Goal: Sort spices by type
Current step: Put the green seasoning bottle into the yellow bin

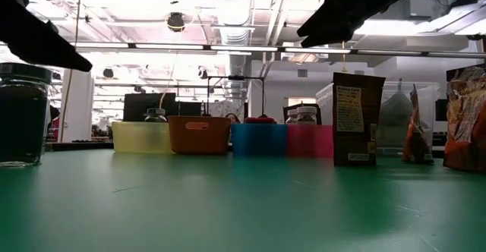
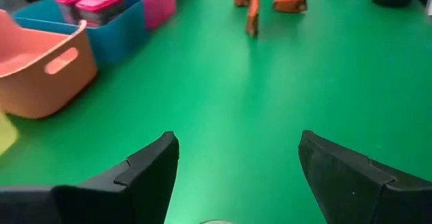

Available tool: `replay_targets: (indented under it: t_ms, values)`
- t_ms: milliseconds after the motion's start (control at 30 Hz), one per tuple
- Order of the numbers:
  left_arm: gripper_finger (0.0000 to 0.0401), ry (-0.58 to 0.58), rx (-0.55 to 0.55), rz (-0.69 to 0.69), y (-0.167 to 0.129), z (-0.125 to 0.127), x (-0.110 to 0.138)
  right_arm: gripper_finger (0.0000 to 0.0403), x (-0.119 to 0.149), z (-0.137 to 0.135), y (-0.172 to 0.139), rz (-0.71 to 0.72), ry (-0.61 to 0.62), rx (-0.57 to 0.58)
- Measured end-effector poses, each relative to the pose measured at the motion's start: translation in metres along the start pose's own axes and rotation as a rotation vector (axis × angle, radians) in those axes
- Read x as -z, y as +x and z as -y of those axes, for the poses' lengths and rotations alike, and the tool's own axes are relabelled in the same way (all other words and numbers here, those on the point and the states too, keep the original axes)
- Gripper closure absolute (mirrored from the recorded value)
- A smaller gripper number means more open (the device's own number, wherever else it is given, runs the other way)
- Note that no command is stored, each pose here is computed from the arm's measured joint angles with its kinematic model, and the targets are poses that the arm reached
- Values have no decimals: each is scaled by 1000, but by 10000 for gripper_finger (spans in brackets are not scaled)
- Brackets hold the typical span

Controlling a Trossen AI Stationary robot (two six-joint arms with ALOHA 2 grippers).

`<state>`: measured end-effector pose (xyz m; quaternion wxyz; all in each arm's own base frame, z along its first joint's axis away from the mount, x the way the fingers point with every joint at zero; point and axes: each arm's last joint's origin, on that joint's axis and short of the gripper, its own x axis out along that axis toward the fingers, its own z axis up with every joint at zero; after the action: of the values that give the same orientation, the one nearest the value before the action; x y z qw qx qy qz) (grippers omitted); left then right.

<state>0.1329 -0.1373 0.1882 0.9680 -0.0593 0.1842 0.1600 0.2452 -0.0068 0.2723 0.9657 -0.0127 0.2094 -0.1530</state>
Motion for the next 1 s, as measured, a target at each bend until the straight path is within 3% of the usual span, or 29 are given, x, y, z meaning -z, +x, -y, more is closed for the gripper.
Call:
replay_targets:
  t_ms: [333,733,1000]
  values:
    - [108,-2,-53,-24,-7,-10,11,62,0,0,0,0,-2,0]
    - [112,-151,-60,-33,-2,-25,38,62,-1,0,0,6,-3,-2]
    - [192,-137,-88,-5,2,-29,40,62,-1,0,0,7,-2,-2]
